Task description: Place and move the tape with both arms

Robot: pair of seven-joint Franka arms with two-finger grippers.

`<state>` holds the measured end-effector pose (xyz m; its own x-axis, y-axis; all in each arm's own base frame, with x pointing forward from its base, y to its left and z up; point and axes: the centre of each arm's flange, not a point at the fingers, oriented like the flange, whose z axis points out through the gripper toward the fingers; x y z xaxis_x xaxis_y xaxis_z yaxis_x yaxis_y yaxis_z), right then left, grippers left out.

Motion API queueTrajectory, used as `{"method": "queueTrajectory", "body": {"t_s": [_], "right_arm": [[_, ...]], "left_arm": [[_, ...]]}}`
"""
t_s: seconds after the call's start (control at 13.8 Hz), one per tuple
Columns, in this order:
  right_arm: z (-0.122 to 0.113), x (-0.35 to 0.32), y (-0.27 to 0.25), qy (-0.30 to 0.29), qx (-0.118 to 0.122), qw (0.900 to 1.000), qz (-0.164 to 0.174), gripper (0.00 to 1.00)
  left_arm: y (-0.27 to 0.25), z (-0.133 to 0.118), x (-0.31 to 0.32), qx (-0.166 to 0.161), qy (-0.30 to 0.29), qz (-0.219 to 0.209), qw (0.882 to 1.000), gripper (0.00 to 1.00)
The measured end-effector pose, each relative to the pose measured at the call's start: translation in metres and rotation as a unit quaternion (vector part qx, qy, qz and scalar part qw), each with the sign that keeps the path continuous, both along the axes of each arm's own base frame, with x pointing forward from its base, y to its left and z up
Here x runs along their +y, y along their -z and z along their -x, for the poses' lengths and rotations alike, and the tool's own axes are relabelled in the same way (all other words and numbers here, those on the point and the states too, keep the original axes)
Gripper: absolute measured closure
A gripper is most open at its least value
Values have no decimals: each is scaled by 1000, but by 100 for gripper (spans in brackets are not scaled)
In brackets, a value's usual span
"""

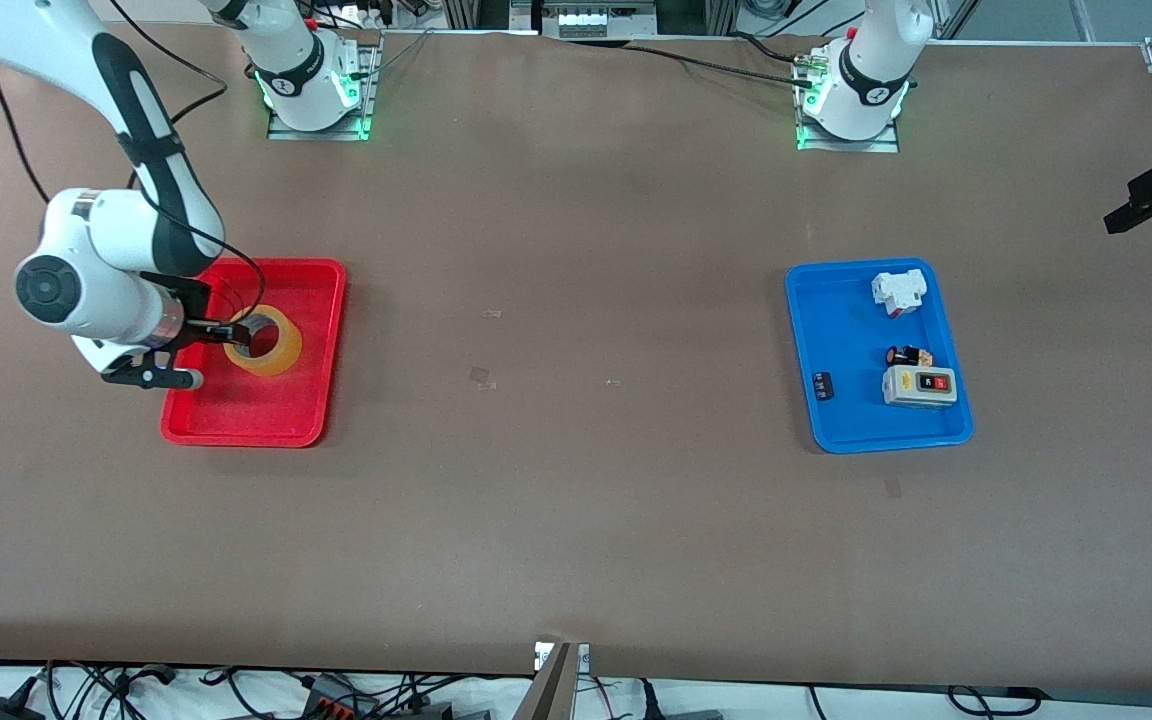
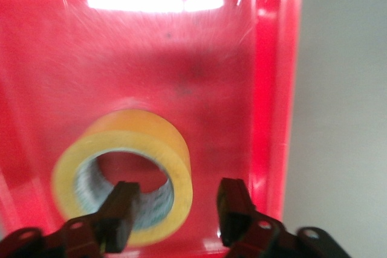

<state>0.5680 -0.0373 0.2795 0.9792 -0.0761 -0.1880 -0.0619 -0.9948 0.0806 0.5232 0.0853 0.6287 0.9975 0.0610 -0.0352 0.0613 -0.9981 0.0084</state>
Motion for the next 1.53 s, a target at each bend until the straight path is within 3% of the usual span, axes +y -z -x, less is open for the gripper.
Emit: {"method": "queueTrajectory", "body": {"t_s": [0.07,0.15,0.44,0.58,1.02,1.16,1.53], "right_arm": [[-10,3,-36,-5,-3,1000,0,4],[-20,5,-75,-9,-7,1000,1,0],[-41,13,-227,-1,-24,999,-23,0],[-42,15,-273,1,-37,999,-32,0],[-61,13,-293,0,-95,995,-30,0],[-64,11,-281,0,-100,995,-28,0],[-20,12,-285,-31,-106,994,-24,0]], "left_arm": [[1,-1,-2,1,2,0,1000,0],[2,-2,-4,2,4,0,1000,0],[4,-5,-19,4,16,-2,1000,0],[6,-5,-21,6,19,-3,1000,0],[9,-7,-22,8,19,-4,1000,0],[12,-9,-28,10,24,-4,1000,0],[16,-15,-31,11,26,-5,1000,0]]}}
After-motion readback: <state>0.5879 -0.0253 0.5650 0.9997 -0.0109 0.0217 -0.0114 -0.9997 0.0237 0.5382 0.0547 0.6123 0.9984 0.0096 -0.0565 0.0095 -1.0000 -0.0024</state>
